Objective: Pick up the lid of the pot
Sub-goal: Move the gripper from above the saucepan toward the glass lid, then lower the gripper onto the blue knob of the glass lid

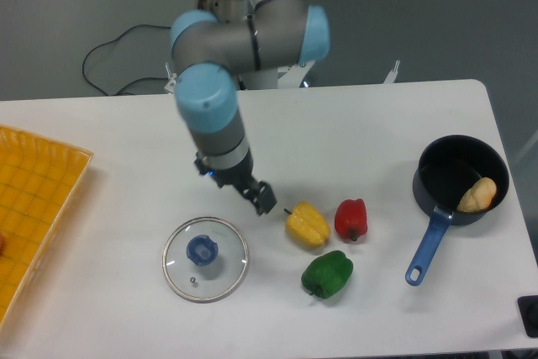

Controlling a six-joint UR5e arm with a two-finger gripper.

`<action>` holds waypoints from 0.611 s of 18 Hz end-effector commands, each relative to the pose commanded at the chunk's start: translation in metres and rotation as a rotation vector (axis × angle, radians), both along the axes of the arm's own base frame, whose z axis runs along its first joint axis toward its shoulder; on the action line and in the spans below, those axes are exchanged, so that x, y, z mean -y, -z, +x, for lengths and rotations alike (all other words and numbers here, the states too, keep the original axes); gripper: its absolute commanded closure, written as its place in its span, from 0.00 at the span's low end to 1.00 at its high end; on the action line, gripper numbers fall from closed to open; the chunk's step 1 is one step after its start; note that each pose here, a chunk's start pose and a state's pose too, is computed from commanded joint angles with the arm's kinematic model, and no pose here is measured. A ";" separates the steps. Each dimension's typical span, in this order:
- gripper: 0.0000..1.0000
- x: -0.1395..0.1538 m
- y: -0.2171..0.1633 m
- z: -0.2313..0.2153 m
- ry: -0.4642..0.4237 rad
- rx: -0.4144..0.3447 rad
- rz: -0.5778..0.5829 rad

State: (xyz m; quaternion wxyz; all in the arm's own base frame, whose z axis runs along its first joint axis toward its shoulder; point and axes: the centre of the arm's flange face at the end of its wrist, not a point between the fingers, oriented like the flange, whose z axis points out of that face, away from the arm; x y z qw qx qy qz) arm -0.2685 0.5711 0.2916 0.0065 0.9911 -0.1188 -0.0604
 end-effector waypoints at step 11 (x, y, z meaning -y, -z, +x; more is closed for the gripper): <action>0.00 -0.035 0.039 -0.005 0.008 0.093 0.066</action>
